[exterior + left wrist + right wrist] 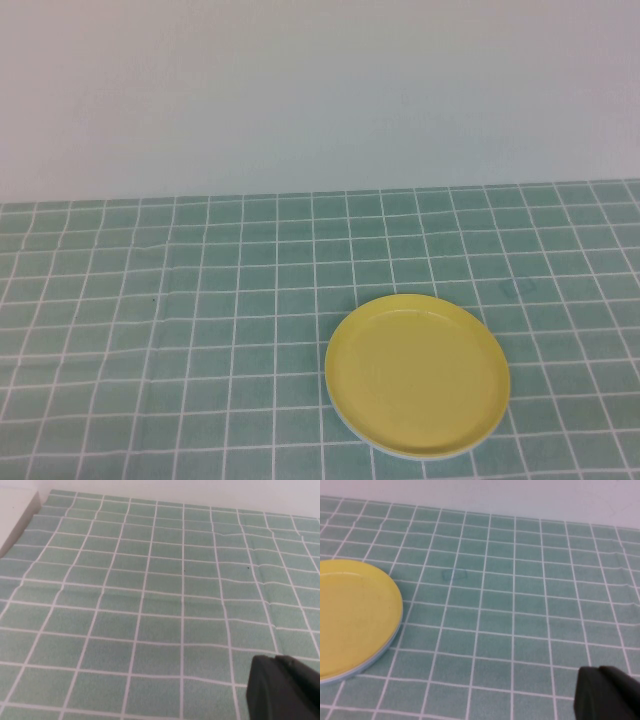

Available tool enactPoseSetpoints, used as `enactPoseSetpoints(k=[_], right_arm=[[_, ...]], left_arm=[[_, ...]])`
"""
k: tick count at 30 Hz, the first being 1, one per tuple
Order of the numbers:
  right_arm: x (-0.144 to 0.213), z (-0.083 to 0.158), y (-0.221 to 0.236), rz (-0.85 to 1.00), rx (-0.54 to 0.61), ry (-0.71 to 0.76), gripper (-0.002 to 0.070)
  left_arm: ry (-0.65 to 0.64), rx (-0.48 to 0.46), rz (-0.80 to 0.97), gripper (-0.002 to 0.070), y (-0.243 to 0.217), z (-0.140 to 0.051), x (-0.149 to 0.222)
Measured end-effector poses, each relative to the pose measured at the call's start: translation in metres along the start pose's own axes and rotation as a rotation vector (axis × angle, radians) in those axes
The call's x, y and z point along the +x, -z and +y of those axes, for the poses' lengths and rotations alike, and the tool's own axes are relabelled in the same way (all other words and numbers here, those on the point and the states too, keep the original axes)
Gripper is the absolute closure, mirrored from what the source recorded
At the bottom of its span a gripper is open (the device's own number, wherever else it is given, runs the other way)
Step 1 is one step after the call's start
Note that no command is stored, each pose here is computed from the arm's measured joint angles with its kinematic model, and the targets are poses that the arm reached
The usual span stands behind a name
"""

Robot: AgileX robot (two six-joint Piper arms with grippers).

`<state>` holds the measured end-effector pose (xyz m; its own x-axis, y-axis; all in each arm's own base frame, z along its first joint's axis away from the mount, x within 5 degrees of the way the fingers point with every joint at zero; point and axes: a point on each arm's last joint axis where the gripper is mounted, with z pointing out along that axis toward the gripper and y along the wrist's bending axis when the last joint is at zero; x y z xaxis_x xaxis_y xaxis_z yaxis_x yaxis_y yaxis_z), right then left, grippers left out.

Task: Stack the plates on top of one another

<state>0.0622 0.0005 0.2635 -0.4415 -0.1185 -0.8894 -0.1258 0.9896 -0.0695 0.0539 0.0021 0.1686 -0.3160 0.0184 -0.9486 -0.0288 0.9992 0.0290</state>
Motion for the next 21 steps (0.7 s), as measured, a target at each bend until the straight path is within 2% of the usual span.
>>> enactPoseSetpoints(k=[6,21], right_arm=[[0.0000,0.0000,0.0000,0.000,0.000,0.000,0.0678],[0.0000,0.0000,0.0000,0.000,0.000,0.000,0.0678]], left_arm=[[0.009,-0.027,-0.004,0.0675,0.0003,0.0015,-0.0001],[0.008,-0.028,-0.037,0.0675,0.0023,0.0015,-0.0013]])
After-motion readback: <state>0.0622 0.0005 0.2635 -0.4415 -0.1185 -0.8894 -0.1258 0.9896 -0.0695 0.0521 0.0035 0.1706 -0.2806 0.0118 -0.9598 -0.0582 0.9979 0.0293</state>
